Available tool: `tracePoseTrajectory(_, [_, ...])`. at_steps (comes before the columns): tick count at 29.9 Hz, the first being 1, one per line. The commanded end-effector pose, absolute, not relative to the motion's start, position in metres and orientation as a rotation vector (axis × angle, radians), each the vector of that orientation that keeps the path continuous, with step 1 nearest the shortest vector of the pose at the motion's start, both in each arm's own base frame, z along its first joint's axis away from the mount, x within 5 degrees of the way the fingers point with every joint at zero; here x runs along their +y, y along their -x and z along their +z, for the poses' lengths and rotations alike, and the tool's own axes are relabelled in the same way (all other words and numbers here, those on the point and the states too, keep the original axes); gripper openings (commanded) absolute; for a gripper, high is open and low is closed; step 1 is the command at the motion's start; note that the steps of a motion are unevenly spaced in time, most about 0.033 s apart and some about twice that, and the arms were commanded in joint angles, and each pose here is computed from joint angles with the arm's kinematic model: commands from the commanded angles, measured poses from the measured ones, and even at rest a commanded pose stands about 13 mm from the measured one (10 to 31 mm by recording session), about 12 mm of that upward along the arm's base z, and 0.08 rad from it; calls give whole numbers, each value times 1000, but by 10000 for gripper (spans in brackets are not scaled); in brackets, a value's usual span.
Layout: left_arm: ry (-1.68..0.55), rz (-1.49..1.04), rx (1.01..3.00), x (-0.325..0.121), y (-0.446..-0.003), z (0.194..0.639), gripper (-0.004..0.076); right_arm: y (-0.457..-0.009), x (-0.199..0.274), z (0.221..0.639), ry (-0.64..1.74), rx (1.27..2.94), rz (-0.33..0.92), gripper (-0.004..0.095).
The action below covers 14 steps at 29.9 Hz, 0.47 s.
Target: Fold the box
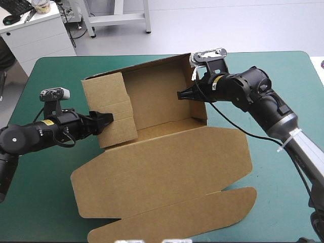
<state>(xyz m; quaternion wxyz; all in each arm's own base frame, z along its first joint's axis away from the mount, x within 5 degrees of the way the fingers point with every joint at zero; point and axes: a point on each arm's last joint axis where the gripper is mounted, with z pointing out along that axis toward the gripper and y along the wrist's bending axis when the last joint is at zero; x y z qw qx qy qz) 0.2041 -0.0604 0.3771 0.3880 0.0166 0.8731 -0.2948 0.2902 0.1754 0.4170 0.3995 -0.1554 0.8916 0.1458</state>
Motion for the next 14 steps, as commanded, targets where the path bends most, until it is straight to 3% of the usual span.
tracePoseTrajectory(1, [-19, -717, 2159, -67, -210, 388, 526, -278, 171, 450, 347, 2101, 454, 0])
tracePoseTrajectory(14, [15, -677, 2175, -94, -245, 368, 526, -277, 170, 448, 353, 2124, 435, 0])
